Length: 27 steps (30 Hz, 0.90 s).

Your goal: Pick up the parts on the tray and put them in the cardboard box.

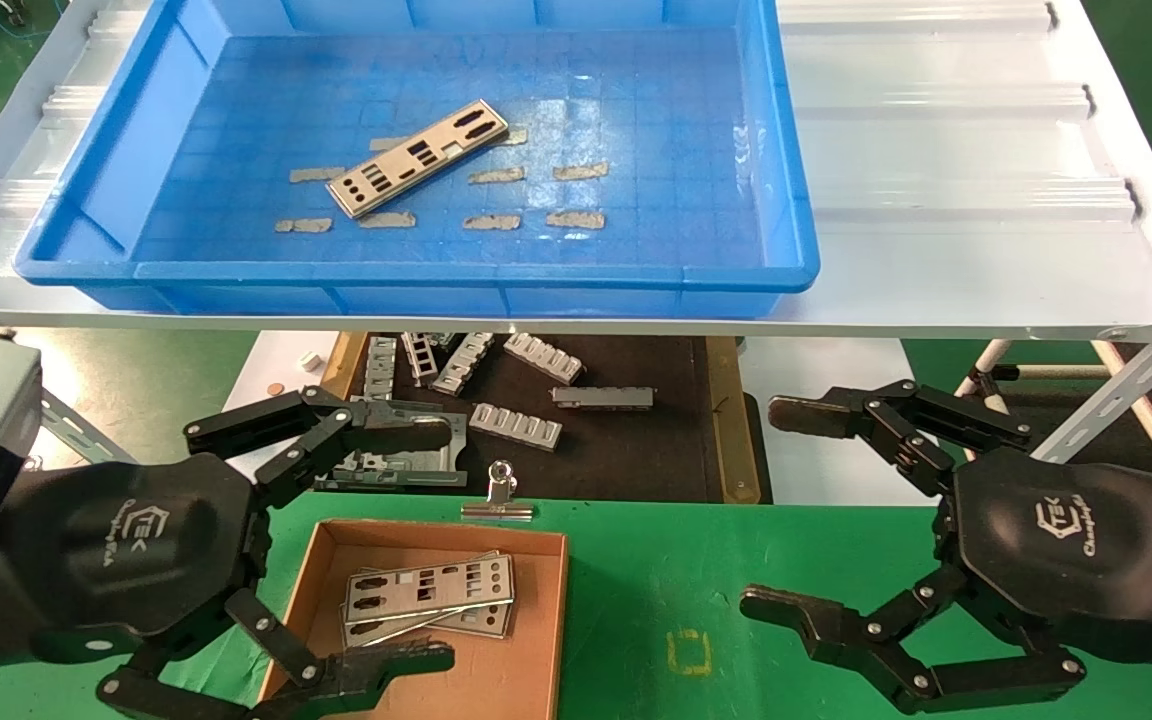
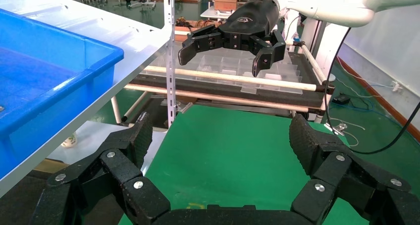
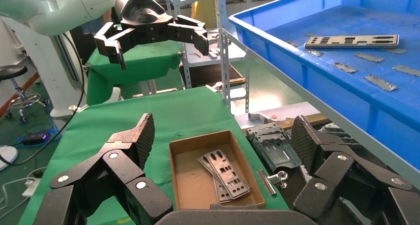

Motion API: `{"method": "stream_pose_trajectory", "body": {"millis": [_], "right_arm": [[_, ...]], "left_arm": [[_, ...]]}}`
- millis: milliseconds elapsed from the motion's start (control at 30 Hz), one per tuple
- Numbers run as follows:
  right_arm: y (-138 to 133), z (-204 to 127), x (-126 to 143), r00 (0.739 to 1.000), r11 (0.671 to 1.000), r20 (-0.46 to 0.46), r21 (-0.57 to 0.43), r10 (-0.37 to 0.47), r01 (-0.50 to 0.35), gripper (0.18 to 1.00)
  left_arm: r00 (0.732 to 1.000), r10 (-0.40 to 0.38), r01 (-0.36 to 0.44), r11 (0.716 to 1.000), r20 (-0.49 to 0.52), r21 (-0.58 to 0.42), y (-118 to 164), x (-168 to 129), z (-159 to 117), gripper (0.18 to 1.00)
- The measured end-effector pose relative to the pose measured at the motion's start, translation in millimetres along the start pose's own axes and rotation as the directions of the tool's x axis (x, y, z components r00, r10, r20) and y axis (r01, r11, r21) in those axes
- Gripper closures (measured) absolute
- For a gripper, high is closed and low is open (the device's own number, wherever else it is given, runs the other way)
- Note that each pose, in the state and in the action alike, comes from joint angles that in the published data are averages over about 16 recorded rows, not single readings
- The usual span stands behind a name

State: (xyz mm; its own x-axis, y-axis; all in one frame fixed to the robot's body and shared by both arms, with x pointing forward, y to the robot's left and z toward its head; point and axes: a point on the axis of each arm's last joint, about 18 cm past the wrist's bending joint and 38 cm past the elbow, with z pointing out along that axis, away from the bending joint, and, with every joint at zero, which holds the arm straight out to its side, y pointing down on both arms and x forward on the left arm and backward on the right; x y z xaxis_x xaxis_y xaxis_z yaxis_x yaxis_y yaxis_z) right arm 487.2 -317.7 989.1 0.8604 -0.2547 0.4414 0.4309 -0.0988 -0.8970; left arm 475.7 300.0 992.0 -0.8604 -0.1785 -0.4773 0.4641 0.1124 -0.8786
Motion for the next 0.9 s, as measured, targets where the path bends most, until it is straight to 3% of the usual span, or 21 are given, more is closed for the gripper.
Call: {"method": "stream_pose_trajectory", "body": {"millis": [900], "right_arm": [[0.0, 0.0, 0.0, 1.0, 1.0, 0.0, 0.0, 0.0, 0.0, 0.178]], "left_arm": [[1.0, 0.0, 0.0, 1.0, 0.0, 0.0, 0.0, 0.0, 0.0, 0.184]]}}
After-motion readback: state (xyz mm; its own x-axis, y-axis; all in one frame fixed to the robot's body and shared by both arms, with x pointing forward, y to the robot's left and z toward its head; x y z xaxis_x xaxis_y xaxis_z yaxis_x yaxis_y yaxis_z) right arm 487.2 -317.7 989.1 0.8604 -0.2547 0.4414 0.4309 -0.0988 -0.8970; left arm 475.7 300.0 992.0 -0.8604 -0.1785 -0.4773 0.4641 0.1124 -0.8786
